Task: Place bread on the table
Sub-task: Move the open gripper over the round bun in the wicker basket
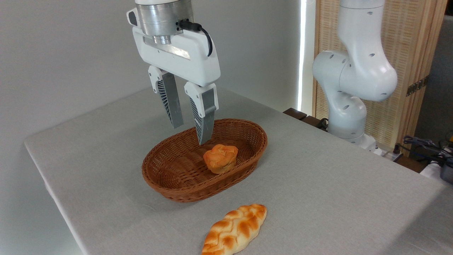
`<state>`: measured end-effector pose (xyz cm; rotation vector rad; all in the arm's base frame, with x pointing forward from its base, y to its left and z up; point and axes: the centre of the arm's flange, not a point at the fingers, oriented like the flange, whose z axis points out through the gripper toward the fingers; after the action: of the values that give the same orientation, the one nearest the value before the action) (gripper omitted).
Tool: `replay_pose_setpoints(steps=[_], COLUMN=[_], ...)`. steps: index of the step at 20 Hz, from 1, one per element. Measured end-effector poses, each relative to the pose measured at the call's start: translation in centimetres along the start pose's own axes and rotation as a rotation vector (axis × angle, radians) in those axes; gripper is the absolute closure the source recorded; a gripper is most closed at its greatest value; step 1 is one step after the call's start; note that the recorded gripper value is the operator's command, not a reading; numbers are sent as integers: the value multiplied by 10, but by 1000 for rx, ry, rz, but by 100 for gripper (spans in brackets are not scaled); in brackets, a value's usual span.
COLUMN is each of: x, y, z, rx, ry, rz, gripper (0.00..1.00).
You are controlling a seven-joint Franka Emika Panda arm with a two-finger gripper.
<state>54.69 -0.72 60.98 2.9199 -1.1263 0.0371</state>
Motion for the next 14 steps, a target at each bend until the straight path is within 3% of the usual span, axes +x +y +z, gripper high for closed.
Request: replay_pose_setpoints(steps=[11,14], x=[-4,-15], y=[3,17], z=[2,9], rx=[-16,-57], ry=[-15,-6], rz=[19,53], gripper=[0,0])
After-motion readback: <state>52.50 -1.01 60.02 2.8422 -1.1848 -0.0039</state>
